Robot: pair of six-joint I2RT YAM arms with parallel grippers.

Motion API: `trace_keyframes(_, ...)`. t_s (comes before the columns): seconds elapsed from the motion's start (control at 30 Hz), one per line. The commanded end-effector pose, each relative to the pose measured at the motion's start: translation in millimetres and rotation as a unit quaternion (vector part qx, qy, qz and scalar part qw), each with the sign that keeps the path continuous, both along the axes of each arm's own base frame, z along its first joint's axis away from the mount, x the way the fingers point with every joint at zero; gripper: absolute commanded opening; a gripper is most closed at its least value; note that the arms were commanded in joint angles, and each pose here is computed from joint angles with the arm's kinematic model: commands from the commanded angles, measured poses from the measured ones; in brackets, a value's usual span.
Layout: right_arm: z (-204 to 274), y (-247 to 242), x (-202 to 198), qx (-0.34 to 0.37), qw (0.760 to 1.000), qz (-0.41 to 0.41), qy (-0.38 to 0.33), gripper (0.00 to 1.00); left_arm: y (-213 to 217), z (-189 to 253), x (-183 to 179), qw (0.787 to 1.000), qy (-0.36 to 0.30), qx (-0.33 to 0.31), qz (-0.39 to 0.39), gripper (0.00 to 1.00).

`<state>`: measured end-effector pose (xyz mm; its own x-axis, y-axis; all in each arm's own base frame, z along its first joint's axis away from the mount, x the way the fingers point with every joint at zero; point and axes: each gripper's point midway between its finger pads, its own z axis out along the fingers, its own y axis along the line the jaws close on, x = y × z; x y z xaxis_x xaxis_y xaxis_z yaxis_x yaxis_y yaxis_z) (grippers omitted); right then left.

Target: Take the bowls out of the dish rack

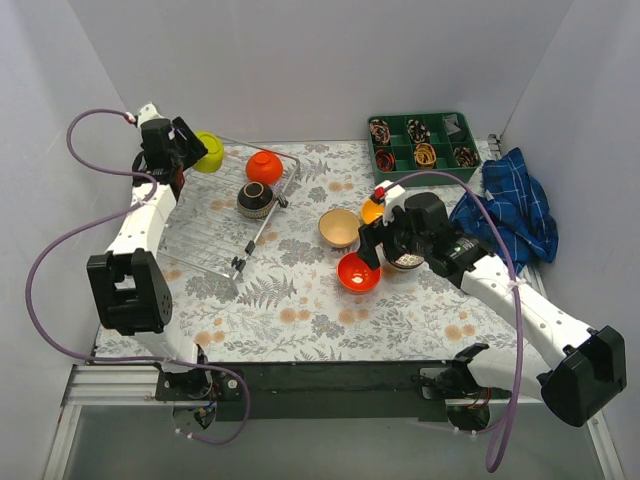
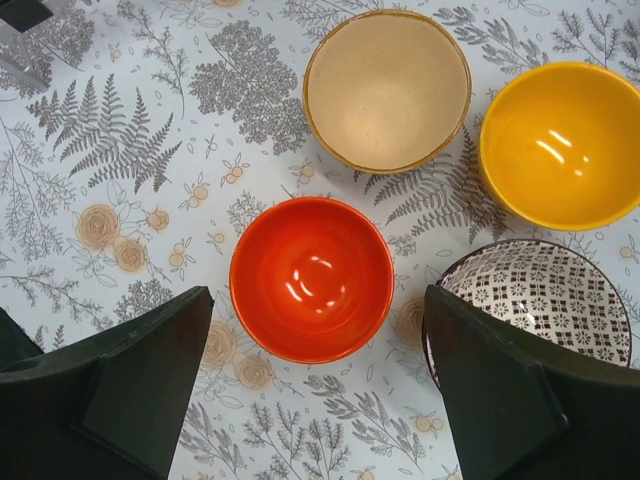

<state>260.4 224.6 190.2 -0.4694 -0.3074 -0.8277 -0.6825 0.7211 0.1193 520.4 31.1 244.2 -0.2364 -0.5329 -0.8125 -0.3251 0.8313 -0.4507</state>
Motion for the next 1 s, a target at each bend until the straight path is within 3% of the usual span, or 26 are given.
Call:
trace_keyframes(0.0, 25.0, -0.1, -4.3, 0.015, 1.000, 0.006, -0.009, 0.95, -41.1, 61.0, -33.3, 0.983, -0.047, 0.149, -0.100, 0.13)
trace_keyframes(0.03, 27.4, 0.4, -5.2, 0.017, 1.000, 0.007, -0.008, 0.95, -46.4, 62.4, -38.7, 0.971, -0.042, 0.202, -0.120, 0.13)
trace_keyframes(0.17, 35.8, -1.1, -8.3, 0.015, 1.000, 0.007, -0.001, 0.95, -104.8, 73.0, -71.6, 0.932, -0.059, 0.302, -0.190, 0.14)
trace_keyframes(0.23, 42.9, -1.8, -7.9, 0.017, 1.000, 0.005, -0.003, 0.95, -129.5, 76.2, -92.8, 0.916, -0.071, 0.329, -0.218, 0.14)
trace_keyframes(0.4, 47.8, -5.4, -6.6, 0.011, 1.000, -0.007, 0.007, 0.95, -179.8, 69.1, -140.4, 0.853, -0.096, 0.417, -0.297, 0.14)
trace_keyframes(0.53, 50.2, -12.7, -4.0, 0.002, 1.000, -0.018, 0.018, 0.96, -226.8, 61.0, -187.9, 0.799, -0.140, 0.457, -0.365, 0.12)
trace_keyframes(0.8, 68.8, -17.4, 6.2, 0.016, 0.998, -0.043, 0.053, 0.96, -270.8, 51.3, -255.4, 0.728, -0.217, 0.495, -0.422, 0.11)
trace_keyframes(0.83, 71.8, -16.9, 7.4, 0.017, 0.997, -0.043, 0.056, 0.96, -279.1, 48.2, -265.8, 0.711, -0.225, 0.502, -0.437, 0.11)
trace_keyframes(0.9, 75.3, -12.2, 7.4, 0.017, 0.997, -0.029, 0.068, 0.96, -290.4, 50.0, -276.3, 0.703, -0.248, 0.495, -0.446, 0.11)
trace_keyframes(0.97, 77.4, -7.5, 7.7, 0.017, 0.997, -0.010, 0.069, 0.96, -302.1, 45.8, -291.2, 0.680, -0.267, 0.500, -0.464, 0.11)
